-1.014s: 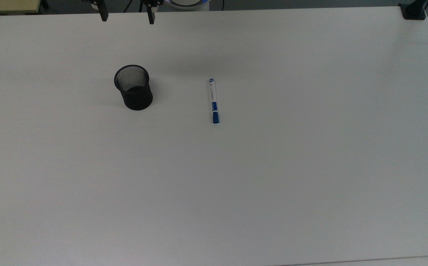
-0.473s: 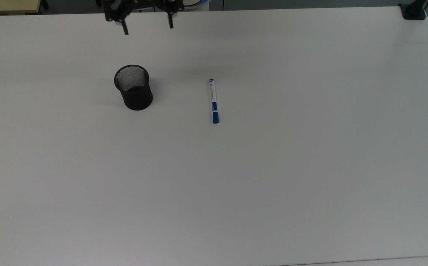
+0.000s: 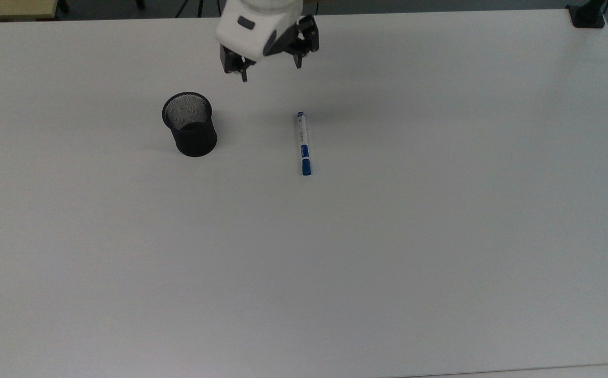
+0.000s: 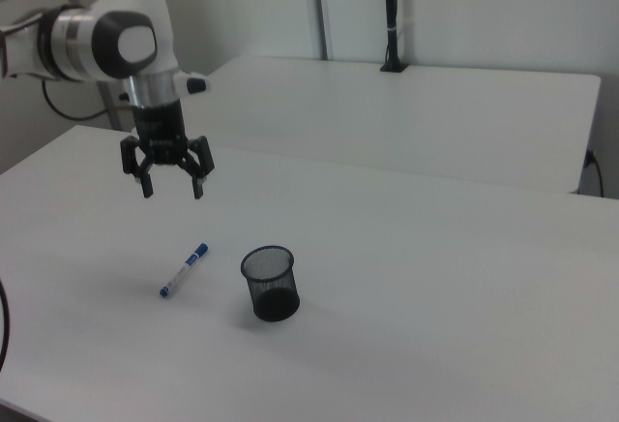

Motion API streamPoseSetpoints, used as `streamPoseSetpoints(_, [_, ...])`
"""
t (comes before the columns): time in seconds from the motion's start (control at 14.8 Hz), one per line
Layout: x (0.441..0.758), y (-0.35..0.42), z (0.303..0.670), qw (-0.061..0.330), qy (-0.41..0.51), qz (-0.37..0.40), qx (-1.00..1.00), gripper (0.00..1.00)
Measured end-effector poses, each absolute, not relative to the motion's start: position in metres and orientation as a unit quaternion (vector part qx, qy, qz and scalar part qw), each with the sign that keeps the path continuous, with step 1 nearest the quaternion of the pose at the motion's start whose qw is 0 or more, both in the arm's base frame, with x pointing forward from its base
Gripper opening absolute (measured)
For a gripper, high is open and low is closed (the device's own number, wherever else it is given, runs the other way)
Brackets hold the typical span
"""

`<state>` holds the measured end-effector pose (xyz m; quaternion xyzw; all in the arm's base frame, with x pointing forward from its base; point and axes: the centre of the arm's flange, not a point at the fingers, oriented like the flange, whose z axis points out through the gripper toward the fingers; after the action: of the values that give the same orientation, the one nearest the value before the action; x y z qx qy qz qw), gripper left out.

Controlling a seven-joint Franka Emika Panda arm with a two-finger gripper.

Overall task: Insert the marker
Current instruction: 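Lower the gripper and close it around the marker's body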

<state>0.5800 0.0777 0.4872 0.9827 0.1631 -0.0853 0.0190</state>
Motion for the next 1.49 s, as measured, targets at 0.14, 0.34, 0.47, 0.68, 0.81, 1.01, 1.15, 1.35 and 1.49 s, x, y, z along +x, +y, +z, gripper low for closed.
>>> streamPoseSetpoints(0.14, [0.590,0.093,0.454,0.024,0.145,-0.084,0.986,1.00])
streamPoseSetpoints(0.34, [0.603,0.105,0.401,0.028,0.114,-0.069,0.991,1.00])
streamPoseSetpoints(0.47, [0.610,0.113,0.372,0.030,0.100,-0.065,0.992,0.99])
streamPoseSetpoints(0.68, [0.618,0.119,0.340,0.032,0.082,-0.057,0.995,0.92])
streamPoseSetpoints(0.81, [0.623,0.121,0.328,0.032,0.067,-0.048,0.996,0.84])
streamPoseSetpoints(1.01, [0.628,0.124,0.320,0.031,0.043,-0.033,0.998,0.74])
streamPoseSetpoints(1.15, [0.629,0.128,0.315,0.030,0.030,-0.026,0.999,0.71])
streamPoseSetpoints(1.35, [0.630,0.136,0.308,0.030,0.018,-0.019,0.999,0.44])
streamPoseSetpoints(1.49, [0.631,0.137,0.305,0.030,0.013,-0.020,0.999,0.25])
